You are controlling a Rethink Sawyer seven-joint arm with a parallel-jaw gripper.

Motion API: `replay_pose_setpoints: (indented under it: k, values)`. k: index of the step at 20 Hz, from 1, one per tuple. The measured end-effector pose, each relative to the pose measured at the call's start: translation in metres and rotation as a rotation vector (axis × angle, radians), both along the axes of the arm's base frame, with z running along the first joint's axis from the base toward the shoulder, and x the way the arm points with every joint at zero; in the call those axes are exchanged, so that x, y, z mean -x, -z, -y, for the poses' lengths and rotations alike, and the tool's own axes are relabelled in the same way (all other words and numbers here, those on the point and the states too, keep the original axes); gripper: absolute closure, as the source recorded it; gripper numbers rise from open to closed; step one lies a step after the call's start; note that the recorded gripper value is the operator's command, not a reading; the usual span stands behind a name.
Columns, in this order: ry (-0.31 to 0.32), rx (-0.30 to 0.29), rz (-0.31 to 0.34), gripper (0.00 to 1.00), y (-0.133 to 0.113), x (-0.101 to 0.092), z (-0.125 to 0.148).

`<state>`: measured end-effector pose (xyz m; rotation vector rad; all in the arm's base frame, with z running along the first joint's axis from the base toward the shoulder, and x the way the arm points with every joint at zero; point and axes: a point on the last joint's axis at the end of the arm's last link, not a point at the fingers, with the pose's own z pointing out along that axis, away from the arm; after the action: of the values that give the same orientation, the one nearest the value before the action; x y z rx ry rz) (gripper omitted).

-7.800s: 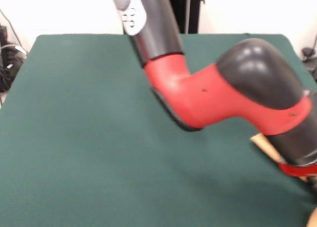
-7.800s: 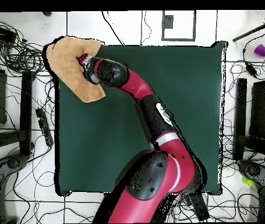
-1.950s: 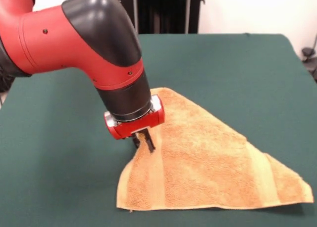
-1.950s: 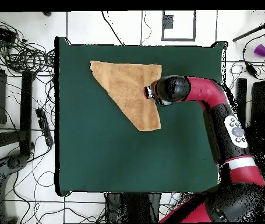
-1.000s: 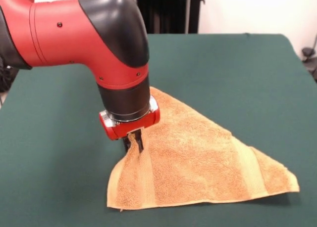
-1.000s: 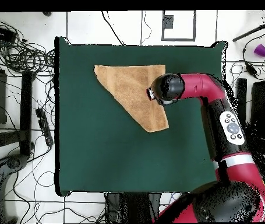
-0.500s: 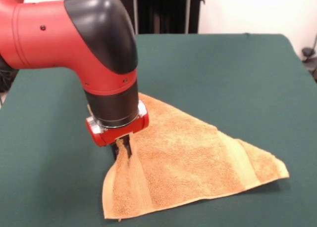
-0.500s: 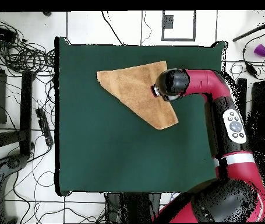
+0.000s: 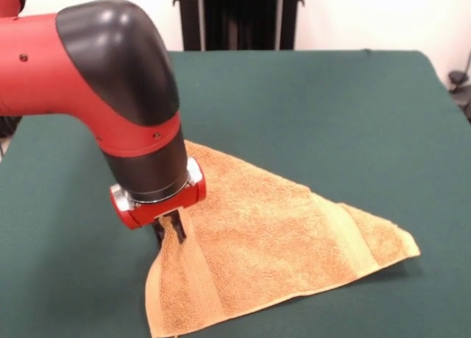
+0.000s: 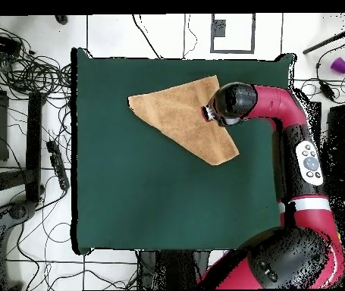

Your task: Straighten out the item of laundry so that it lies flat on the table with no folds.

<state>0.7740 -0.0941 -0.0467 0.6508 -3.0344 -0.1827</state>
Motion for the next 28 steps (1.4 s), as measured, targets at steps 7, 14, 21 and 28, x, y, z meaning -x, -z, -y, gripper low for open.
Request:
replay_pose_setpoints:
  k: [7, 14, 21, 28]
  values:
    - [-0.023, -0.027, -0.043, 1.0, 0.001, -0.007, 0.007]
    - [-0.064, -0.038, -0.063, 1.0, 0.002, -0.013, 0.01]
    - [-0.084, -0.049, -0.099, 1.0, 0.003, -0.018, 0.011]
    - [-0.114, -0.062, -0.157, 0.0, 0.002, -0.025, 0.01]
